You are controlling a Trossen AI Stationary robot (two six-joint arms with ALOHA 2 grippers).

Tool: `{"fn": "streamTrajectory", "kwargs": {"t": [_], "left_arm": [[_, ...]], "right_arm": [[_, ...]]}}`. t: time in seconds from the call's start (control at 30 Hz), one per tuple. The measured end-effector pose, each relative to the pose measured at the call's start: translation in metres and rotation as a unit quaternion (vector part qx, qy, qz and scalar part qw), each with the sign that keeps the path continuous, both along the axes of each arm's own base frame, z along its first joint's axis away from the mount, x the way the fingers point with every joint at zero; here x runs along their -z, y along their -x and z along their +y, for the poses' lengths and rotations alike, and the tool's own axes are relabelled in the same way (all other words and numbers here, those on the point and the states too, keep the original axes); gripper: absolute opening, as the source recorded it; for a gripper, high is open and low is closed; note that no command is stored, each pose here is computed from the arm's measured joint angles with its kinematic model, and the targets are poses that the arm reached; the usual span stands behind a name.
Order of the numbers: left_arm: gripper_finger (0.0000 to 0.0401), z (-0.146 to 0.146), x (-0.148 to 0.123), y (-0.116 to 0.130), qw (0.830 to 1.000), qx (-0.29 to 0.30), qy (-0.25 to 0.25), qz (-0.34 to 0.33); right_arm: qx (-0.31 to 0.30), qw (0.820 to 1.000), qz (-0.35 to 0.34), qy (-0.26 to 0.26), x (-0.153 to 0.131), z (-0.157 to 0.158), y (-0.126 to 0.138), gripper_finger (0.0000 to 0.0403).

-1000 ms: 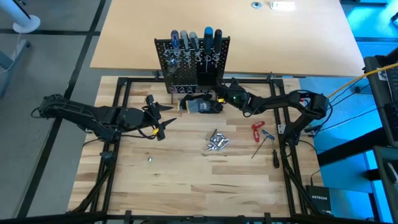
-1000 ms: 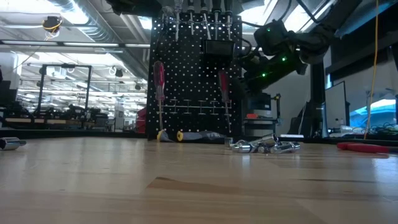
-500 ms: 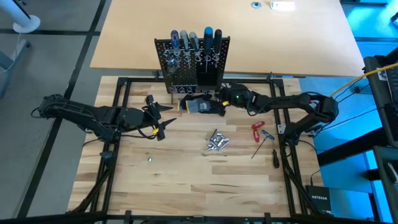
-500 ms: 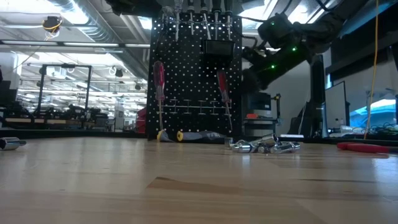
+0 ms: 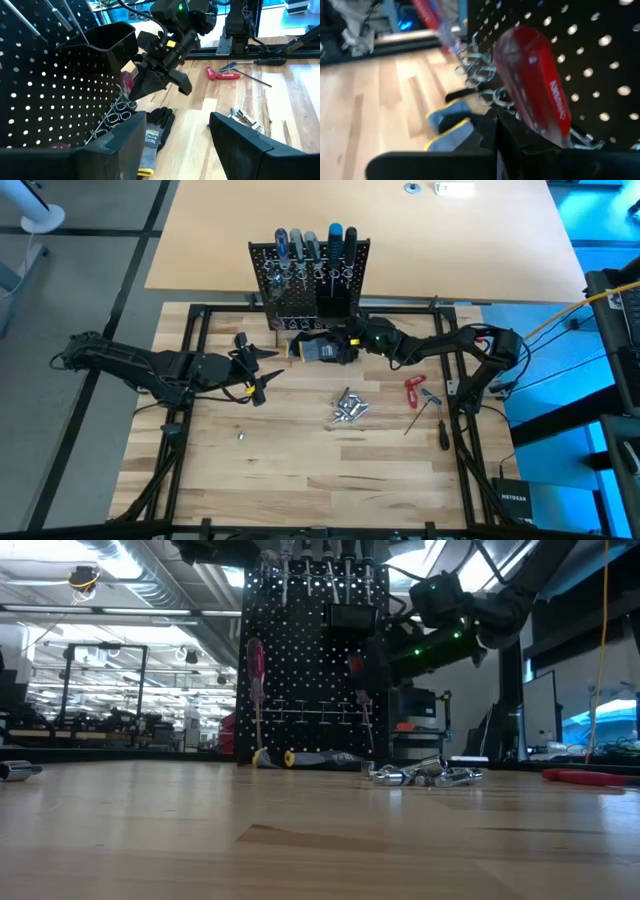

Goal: Hang tools onto peg board
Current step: Hang the red screwdriver on the pegboard

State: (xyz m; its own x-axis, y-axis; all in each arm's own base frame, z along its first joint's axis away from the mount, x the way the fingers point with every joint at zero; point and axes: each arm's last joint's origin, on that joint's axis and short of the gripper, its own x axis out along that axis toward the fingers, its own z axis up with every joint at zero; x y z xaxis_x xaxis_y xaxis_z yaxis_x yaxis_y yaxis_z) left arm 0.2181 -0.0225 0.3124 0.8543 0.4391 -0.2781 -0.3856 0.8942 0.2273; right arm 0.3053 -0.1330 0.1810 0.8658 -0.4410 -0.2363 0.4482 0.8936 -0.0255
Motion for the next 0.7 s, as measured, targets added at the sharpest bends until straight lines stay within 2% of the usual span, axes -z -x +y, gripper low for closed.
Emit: {"fn": "streamTrajectory", "kwargs": {"t": [0.27,0.5,0.7], "left_arm": [[0.021,0.0,0.0,0.0,1.0,0.0,0.001,0.0],[0.021,0.0,0.0001,0.0,1.0,0.0,0.001,0.0],[0.021,0.0,0.0003,0.0001,1.0,0.0,0.001,0.001]], "right_arm": [[0.082,0.997,0.01,0.004,0.0027,-0.004,0.0024,0.0006],[0.111,0.994,0.018,0.012,0.0034,-0.0054,0.0037,0.0006],[0.112,0.993,0.04,0.01,0.0021,-0.0041,0.0069,0.0005]]}}
